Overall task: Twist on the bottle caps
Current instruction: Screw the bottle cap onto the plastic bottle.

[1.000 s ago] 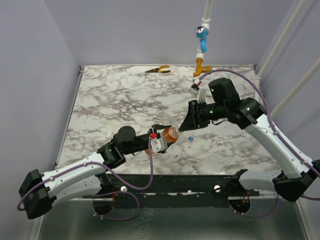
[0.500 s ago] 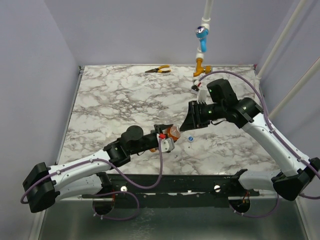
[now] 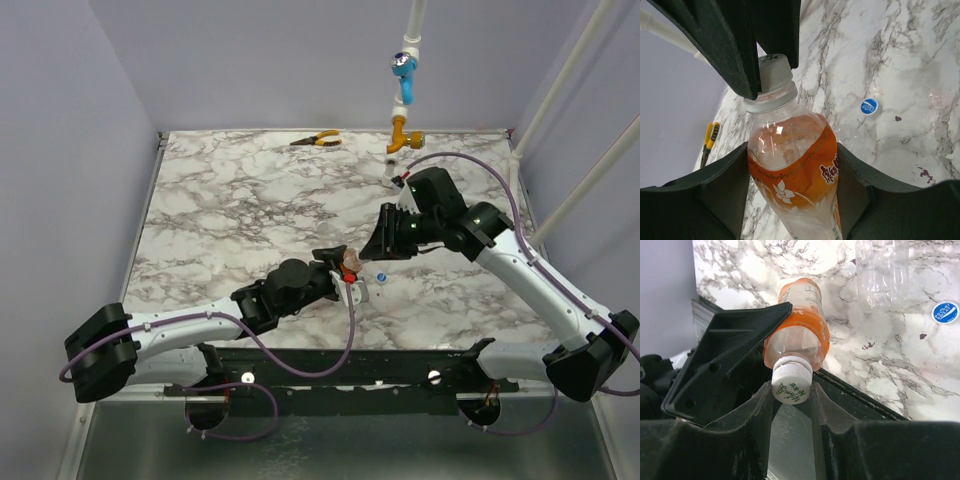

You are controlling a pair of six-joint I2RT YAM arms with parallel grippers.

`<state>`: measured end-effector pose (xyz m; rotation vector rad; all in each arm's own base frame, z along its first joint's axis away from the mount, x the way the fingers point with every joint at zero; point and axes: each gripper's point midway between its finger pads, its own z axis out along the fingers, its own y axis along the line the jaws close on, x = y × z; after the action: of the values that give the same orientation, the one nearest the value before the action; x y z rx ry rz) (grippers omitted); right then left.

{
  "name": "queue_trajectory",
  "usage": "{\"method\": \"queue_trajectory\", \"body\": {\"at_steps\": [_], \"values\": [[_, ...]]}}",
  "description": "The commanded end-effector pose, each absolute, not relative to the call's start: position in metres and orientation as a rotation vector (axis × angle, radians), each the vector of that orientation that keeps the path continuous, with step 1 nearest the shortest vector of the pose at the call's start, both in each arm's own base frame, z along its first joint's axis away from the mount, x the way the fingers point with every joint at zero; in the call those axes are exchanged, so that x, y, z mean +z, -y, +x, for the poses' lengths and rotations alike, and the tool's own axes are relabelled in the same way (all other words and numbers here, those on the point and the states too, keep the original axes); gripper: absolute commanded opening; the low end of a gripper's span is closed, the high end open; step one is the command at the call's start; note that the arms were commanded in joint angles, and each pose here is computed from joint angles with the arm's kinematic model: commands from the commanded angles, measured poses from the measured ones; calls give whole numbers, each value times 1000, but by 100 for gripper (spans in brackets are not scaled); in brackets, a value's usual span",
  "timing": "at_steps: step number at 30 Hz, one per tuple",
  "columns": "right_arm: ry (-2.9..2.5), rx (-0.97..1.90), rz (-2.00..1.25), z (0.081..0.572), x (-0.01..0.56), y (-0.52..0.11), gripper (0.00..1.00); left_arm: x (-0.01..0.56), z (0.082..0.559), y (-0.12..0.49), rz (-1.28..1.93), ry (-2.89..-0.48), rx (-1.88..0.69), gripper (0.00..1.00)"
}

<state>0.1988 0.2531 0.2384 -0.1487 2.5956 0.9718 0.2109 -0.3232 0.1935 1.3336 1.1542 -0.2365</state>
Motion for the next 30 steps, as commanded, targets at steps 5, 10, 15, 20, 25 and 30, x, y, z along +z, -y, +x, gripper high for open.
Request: {"method": "queue_trajectory", "body": {"at_steps": [5, 10, 15, 20, 25, 30], "values": [[-2652, 1107, 26, 199, 230, -275, 31, 286, 211, 336, 1076, -900, -200, 33], [-2648, 1094, 152, 208, 234, -277, 31, 289, 211, 332, 1048, -891, -143, 33], [-2644, 1055, 320, 222, 238, -278, 28, 290, 211, 331, 1014, -890, -104, 32], [-2622, 1023, 493, 235, 239, -278, 27, 291, 218, 325, 958, -887, -47, 32], [-2568, 1006, 635, 252, 245, -280, 25, 291, 222, 323, 924, -881, -21, 33], [-2562, 1029, 739, 261, 245, -289, 25, 290, 227, 322, 896, -876, 15, 33]]}}
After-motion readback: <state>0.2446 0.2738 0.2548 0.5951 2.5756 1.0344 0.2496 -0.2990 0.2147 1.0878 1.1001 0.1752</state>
